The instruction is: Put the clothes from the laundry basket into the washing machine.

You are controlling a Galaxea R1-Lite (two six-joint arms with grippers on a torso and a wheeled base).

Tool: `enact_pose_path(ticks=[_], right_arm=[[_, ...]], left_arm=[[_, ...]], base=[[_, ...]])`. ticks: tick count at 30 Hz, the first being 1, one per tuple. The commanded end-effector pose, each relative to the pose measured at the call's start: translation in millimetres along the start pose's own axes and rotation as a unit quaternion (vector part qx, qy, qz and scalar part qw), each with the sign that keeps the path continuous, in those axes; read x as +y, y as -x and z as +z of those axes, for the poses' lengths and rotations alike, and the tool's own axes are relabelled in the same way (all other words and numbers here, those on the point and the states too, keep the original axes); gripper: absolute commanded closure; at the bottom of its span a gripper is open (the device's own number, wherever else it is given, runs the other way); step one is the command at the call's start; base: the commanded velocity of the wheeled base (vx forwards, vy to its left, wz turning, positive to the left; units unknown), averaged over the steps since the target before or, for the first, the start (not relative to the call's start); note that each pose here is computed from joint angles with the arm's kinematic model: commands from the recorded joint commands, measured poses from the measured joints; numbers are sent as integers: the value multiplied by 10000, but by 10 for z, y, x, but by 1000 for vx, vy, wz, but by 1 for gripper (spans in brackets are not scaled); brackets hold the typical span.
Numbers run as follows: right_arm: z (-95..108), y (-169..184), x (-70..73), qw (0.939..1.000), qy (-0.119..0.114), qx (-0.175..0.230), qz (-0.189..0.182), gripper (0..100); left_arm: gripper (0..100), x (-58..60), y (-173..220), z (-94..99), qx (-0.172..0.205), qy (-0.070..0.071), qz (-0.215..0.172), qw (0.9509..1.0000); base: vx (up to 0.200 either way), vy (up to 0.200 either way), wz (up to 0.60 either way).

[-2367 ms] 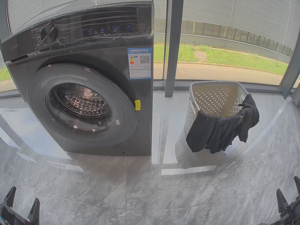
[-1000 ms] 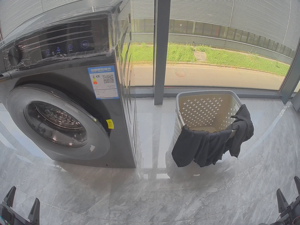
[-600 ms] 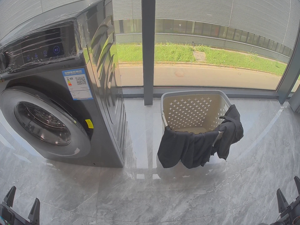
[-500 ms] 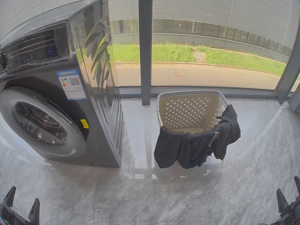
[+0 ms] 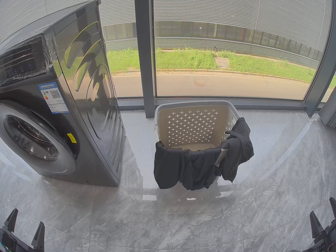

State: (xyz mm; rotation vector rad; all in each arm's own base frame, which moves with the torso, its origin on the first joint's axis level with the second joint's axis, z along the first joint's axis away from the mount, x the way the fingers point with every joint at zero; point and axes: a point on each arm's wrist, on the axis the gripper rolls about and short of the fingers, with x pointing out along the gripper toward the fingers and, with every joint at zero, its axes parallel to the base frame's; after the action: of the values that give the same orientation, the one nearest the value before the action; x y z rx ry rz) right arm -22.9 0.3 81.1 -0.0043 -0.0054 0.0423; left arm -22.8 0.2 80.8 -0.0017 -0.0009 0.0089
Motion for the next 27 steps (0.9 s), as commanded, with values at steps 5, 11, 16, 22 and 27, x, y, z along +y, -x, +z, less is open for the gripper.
enact_pose_path(ticks=[5, 11, 16, 22, 27], right_arm=[[-52, 0, 0, 10000, 2, 4, 3, 0], [-52, 0, 0, 10000, 2, 4, 3, 0], [-52, 0, 0, 10000, 2, 4, 3, 0], [-52, 0, 0, 10000, 2, 4, 3, 0], [-52, 0, 0, 10000, 2, 4, 3, 0]], left_arm=[[0, 0, 2, -44, -11, 30, 1, 10000], [0, 0, 2, -44, -11, 22, 1, 10000], [0, 0, 2, -44, -11, 30, 1, 10000], [0, 0, 2, -44, -11, 38, 1, 10000], [0, 0, 2, -44, -11, 38, -6, 10000]], base=[[40, 0, 0], [200, 0, 0], [200, 0, 0], [67, 0, 0], [0, 0, 0]])
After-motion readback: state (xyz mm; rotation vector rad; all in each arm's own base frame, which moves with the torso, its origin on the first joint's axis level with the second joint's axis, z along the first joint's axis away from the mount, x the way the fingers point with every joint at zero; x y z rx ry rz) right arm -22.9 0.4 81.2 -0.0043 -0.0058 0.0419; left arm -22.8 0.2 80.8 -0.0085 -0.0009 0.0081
